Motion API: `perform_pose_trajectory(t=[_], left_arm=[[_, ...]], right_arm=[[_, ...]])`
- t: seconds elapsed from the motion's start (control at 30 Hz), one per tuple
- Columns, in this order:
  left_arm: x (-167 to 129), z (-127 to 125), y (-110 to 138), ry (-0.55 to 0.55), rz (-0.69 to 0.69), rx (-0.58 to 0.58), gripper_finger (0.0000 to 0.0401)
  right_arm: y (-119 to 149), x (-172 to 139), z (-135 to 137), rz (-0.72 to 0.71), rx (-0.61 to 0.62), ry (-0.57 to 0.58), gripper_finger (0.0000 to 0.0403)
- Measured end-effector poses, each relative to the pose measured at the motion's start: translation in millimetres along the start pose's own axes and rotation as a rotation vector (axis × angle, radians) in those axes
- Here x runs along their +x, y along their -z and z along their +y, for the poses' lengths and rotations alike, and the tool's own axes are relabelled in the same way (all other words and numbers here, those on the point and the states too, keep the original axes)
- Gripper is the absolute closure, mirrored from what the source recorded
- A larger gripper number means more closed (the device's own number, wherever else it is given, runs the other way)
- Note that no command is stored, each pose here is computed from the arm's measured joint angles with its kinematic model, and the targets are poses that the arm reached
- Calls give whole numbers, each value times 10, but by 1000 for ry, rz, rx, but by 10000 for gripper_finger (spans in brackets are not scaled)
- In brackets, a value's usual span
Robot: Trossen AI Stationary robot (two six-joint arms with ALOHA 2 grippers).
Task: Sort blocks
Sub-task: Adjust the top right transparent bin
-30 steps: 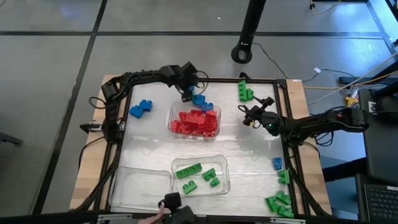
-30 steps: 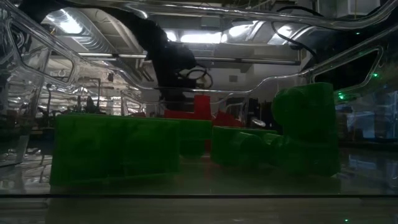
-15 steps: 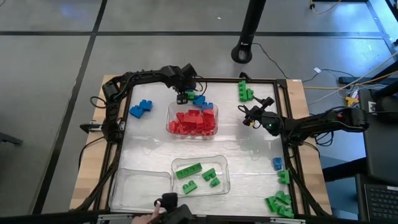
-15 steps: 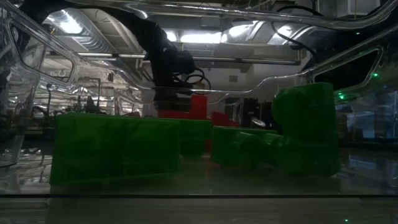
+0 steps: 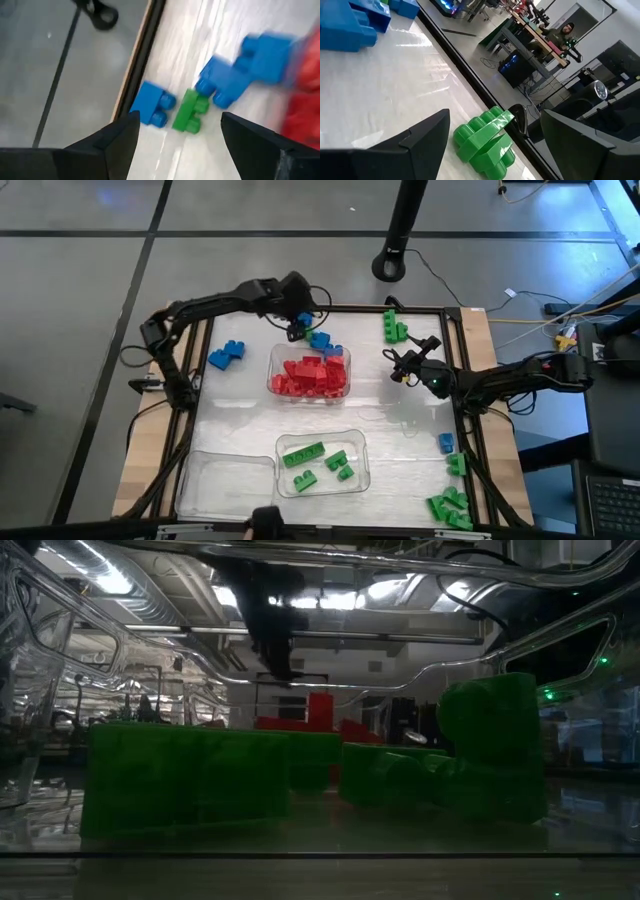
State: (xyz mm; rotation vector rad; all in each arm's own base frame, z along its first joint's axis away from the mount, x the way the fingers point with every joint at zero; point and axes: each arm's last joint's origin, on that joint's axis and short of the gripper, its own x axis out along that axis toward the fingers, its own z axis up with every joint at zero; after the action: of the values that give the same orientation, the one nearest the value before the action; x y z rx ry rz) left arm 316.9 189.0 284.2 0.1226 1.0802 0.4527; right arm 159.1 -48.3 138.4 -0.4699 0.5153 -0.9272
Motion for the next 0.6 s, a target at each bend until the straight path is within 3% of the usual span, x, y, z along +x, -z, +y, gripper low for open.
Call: perform_pose_trajectory(t=[0.27, 0.4, 0.6], left_arm=[[-373, -448, 56, 101, -192, 14, 132], [-355, -728, 202, 129, -288, 22, 132], [-217, -1074, 430, 260, -261, 10, 132]], right_arm=[[-3, 0, 7, -10, -5, -24, 91], [-4, -1, 20, -24, -8, -66, 91], [-18, -3, 36, -56, -3, -129, 91]])
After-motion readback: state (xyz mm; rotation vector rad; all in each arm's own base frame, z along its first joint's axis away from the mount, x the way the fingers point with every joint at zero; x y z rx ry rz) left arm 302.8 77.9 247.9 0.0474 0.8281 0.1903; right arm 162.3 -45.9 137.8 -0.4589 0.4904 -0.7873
